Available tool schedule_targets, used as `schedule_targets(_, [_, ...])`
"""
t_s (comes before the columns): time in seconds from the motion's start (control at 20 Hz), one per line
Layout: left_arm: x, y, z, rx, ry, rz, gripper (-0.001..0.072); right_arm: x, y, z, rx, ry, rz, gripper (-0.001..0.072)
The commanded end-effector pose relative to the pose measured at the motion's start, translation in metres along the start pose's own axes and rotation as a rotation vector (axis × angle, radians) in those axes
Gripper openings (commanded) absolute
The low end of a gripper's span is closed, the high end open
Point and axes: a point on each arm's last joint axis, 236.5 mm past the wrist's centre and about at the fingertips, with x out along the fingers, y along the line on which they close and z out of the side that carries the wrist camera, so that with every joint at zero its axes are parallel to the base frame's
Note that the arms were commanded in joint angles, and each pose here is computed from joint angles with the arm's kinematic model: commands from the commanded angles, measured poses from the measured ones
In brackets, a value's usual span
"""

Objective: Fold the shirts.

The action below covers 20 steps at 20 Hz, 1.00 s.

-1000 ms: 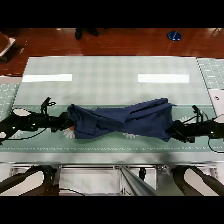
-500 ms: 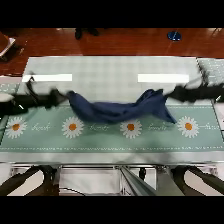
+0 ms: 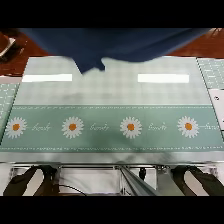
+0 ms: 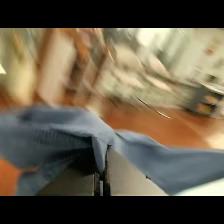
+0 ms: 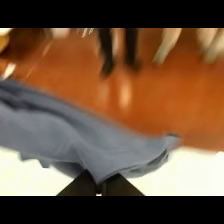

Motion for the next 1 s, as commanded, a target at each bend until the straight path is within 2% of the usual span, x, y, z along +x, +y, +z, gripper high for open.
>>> schedule_targets(0.0, [-0.064,-0.053,0.058,0.328,-0.154,0.184,0.0016,-0.088,0.024,0.025,-0.111,-0.157,-0.133,0.0023])
schedule_targets(0.1, [-0.092,-0.064,0.066,0.440,-0.191,0.305,0.0016,-0.115,0.030,0.020,-0.126,-0.175,-0.178,0.0023])
schedule_targets(0.25, [-0.119,-0.066,0.063,0.511,-0.182,0.425,0.0016,-0.136,0.028,-0.002,-0.116,-0.127,-0.238,0.0023])
schedule_targets(0.4, [-0.120,-0.045,0.044,0.465,-0.110,0.439,0.0016,-0.129,0.020,-0.027,-0.080,-0.059,-0.245,0.0023])
schedule_targets(0.55, [-0.093,0.001,-0.011,0.310,0.030,0.400,0.0016,-0.089,0.011,-0.077,0.004,0.100,-0.182,0.0023])
schedule_targets(0.75, [-0.048,0.091,-0.159,-0.001,0.343,0.381,0.0016,-0.017,0.011,-0.177,0.178,0.356,0.007,0.0023])
schedule_targets(0.95, [-0.005,0.162,-0.294,-0.194,0.541,0.420,0.0016,0.057,-0.041,-0.275,0.375,0.486,-0.042,0.0023])
